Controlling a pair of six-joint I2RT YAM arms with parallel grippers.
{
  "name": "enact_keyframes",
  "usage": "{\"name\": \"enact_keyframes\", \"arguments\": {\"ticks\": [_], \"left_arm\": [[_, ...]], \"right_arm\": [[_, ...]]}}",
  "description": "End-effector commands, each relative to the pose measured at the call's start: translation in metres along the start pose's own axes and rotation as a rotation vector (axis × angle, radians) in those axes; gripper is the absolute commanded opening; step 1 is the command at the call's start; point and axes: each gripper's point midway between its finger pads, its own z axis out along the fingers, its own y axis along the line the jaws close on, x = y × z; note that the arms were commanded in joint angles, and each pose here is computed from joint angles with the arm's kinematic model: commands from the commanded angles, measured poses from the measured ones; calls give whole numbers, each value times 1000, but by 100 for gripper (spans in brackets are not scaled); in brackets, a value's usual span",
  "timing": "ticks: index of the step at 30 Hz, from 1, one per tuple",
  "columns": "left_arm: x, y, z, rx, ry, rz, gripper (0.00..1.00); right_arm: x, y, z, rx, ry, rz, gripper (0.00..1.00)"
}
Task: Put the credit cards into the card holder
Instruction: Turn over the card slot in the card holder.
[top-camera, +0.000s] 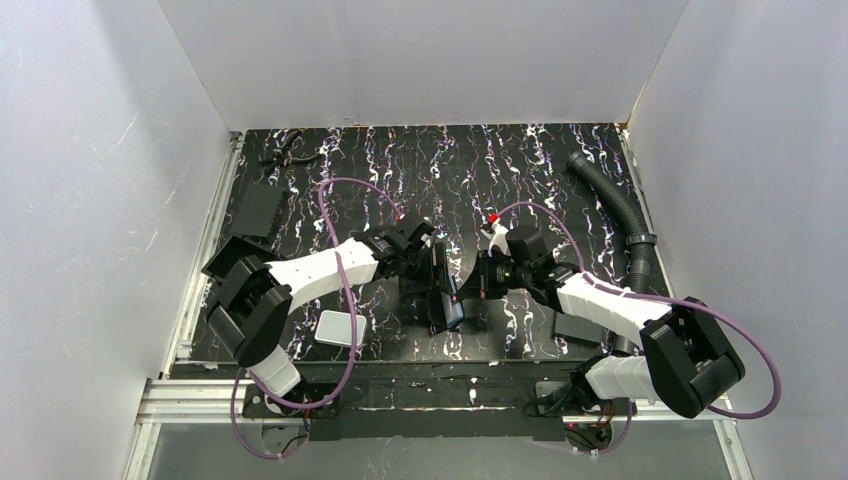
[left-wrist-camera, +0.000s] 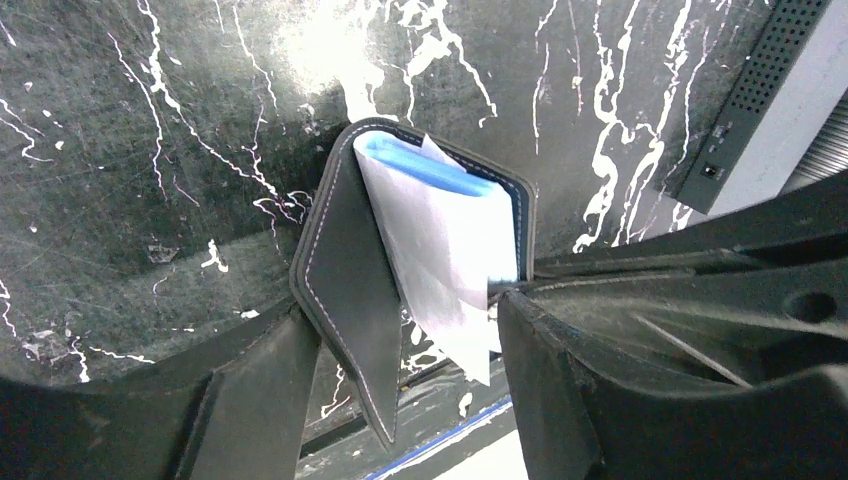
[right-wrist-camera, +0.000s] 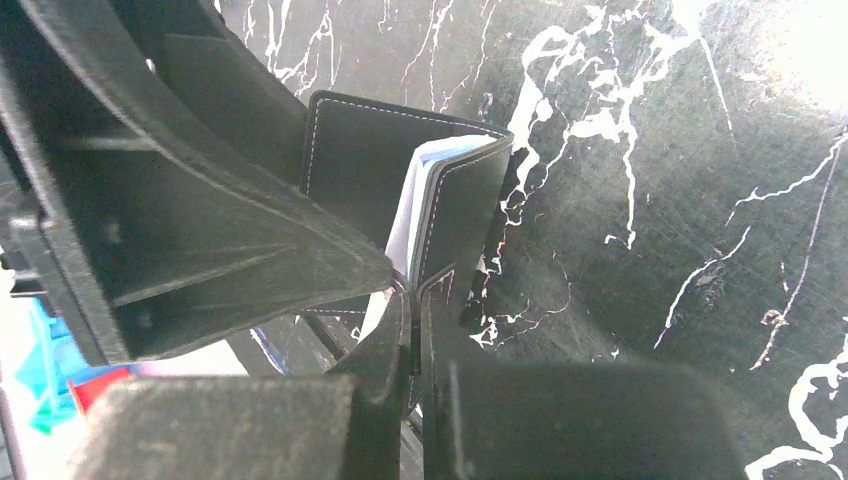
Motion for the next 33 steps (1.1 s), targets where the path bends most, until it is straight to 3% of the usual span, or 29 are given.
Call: {"name": "enact_keyframes", "arguments": {"ticks": [1,15,19,25,27,31,33], "left_arm": [[-11,-5,0,-13,-29,-2,63],[-16,1,12,-52,-27,-9,67],[-14,5,15,-65,-26,-6,61],[-14,20,20,-135,-18,24,38],[-13,24,20,-150,-17,34,32],[-11,30,22,-173,-12,46,27],[-9,33,24,-177,-5,46,25]], "right_arm": [[-9,12,-4,-49,-36,-39,1],[-7,16,-4,-72,-26,-51,1],[-9,18,-5,-75,-27,-53,1],[-7,16,-6,-66,-18,-63,1],[-5,11,-9,-32,-8,-68,15],[4,-20,-21,178,52,-55,56],[4,-36,-32,304,88,-61,66]]}}
